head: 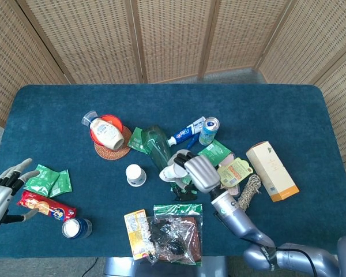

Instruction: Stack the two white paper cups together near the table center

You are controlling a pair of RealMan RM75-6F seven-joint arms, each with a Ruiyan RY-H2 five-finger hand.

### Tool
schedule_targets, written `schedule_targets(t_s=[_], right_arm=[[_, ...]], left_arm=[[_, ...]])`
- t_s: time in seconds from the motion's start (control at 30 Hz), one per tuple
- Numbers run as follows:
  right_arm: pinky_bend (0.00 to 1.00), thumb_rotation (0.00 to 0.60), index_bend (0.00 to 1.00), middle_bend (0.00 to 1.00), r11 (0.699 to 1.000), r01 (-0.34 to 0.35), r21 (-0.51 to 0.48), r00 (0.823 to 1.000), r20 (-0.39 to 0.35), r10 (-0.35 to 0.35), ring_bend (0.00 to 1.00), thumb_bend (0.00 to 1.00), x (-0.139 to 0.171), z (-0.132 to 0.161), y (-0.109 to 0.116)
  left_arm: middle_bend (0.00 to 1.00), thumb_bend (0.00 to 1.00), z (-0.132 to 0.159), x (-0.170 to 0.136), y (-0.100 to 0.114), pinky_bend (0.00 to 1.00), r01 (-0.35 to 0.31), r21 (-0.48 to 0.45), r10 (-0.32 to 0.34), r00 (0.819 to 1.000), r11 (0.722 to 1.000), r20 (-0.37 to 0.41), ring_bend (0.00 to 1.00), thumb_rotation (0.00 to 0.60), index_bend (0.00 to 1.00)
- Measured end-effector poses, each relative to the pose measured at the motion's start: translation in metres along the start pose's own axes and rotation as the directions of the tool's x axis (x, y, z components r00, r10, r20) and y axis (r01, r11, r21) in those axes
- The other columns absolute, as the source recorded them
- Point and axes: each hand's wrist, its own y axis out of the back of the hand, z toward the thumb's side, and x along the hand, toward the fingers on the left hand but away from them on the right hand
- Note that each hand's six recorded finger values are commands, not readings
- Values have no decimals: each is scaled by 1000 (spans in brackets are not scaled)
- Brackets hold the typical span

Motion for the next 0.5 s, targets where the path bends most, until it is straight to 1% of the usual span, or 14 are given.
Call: schedule_targets(t_s=[0.13, 0.23, 0.5], right_arm=[[646, 600, 388, 348, 1000, -10, -2, 1000, -21, 10, 237, 453, -10, 15, -7], [646, 600, 388, 348, 1000, -12, 17, 999, -32, 13, 237, 453, -18, 21, -12], [646, 600, 387, 347, 998, -26, 53, 999, -30, 27, 237, 455, -44, 30, -23]], left_arm=[[0, 233, -1, 0, 2, 89, -3, -5, 3, 1000, 1000, -1, 0, 600, 169], [0, 233, -1, 0, 2, 89, -4, -5, 4, 1000, 1000, 0, 0, 600, 168], [0, 232, -2, 0, 2, 90, 1, -10, -1, 1000, 1000, -1, 0, 600, 169]])
